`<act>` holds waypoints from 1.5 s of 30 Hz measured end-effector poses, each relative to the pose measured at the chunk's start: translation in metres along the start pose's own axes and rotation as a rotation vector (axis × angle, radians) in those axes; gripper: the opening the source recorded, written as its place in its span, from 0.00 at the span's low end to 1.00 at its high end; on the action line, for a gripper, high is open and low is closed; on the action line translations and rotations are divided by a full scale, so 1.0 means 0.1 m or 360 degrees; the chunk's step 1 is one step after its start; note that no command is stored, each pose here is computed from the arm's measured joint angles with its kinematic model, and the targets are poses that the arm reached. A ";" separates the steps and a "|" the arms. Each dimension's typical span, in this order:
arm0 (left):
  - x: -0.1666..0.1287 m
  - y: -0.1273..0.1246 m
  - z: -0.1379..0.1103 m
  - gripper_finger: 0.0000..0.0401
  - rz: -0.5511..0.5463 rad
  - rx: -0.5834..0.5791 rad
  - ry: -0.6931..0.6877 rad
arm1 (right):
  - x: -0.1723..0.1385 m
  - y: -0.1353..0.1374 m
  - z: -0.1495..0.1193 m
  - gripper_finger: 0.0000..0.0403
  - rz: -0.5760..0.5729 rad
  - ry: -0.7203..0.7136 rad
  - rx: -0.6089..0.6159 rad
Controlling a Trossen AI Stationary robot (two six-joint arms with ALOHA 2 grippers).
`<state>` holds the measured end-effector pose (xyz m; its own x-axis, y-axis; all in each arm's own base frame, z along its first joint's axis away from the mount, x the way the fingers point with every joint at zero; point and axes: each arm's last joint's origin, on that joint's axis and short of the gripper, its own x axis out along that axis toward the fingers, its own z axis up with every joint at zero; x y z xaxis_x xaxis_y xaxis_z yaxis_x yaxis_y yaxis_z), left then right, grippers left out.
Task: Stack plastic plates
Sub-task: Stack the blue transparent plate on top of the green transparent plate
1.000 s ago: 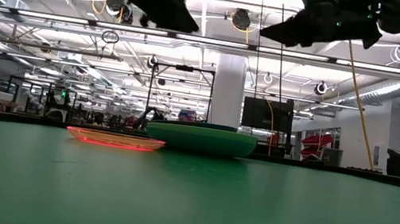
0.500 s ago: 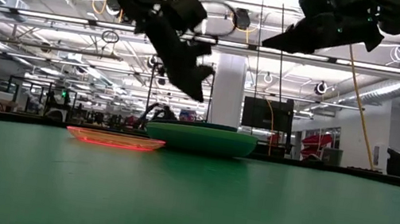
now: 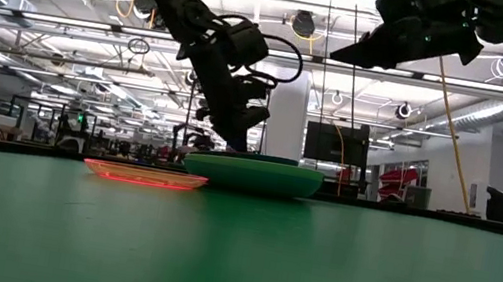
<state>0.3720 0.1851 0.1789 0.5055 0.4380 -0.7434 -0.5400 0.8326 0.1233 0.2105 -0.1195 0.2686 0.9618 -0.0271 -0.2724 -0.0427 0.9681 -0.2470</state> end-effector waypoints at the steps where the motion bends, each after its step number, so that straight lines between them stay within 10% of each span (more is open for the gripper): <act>1: 0.01 0.00 -0.01 0.02 0.0000 -0.0005 0.0017 | 0.00 0.00 0.00 0.19 0.0001 0.0002 0.0001; 45: -0.04 -0.22 -0.23 0.02 -0.0020 0.0006 0.0336 | 0.00 0.00 -0.01 0.19 -0.0002 0.0015 0.0008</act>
<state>0.3667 0.1574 0.1643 0.3596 0.3470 -0.8662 -0.5320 0.8389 0.1152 0.2103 -0.1195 0.2678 0.9593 -0.0306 -0.2806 -0.0401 0.9692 -0.2428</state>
